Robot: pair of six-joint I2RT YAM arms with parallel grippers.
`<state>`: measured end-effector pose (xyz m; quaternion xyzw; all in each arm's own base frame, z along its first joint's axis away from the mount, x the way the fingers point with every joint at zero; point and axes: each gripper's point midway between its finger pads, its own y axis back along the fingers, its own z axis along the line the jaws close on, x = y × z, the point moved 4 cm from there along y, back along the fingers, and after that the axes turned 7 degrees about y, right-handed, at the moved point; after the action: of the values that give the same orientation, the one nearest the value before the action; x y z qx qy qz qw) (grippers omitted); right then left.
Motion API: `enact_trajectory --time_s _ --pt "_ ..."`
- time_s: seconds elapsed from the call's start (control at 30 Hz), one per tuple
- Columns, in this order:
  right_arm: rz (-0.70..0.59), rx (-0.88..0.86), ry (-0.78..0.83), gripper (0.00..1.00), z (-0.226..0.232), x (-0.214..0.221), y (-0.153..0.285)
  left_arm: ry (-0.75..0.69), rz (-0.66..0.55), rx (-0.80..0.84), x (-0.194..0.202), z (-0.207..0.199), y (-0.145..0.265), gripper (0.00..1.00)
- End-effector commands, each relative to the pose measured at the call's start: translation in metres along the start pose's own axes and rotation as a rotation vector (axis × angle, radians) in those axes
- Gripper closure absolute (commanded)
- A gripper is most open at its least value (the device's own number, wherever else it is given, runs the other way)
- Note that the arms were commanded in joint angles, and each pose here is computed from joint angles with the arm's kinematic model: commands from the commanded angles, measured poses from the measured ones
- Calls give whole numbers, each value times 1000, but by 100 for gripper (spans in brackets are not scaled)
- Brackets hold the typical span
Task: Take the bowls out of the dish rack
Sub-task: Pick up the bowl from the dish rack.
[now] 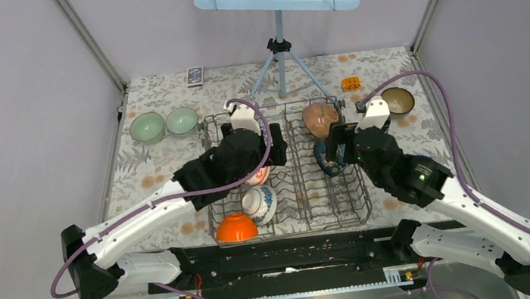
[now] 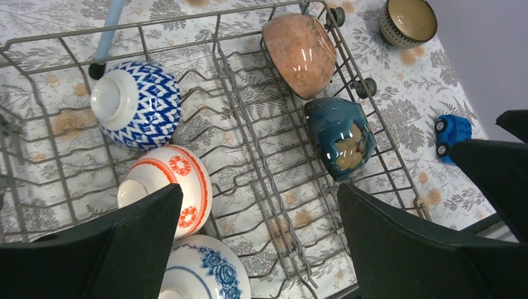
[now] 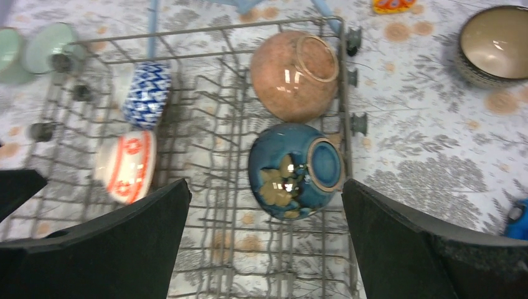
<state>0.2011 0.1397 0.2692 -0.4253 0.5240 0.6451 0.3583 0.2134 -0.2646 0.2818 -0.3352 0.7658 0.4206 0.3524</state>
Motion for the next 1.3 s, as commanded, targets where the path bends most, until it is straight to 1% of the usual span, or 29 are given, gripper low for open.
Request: enact_trajectory --time_s 0.0,0.1,0.23,0.33,0.43,0.53,0.6,0.7,0.87,0.93,1.03,1.27 --pt "40 226 18 2 -21 5 -17 -9 -15 97 3 -16 -11 1" --pt "110 220 -20 7 -18 10 -28 39 -23 194 7 -29 -15 1" --pt "110 147 -75 8 -10 17 -39 143 -15 341 16 -51 -25 1" --pt "111 196 -121 10 -22 19 -40 208 37 361 28 -60 -37 3" --pt "156 224 -133 10 -34 26 -40 285 105 395 39 -63 -51 6" --pt "180 201 -158 11 -38 32 -41 392 207 447 52 -62 -66 7" --pt "187 187 -195 14 -43 39 -43 459 264 465 62 -58 -75 8" --pt "206 164 -259 21 -50 47 -46 531 277 516 70 -54 -81 9" --pt "239 139 -350 30 -59 64 -53 561 325 531 83 -56 -90 10" --pt "221 90 -394 34 -57 66 -55 578 350 539 90 -57 -92 11" --pt "196 23 -422 36 -50 66 -57 602 357 557 94 -57 -94 12" --pt "201 3 -439 41 -45 66 -67 594 371 551 99 -59 -103 16"
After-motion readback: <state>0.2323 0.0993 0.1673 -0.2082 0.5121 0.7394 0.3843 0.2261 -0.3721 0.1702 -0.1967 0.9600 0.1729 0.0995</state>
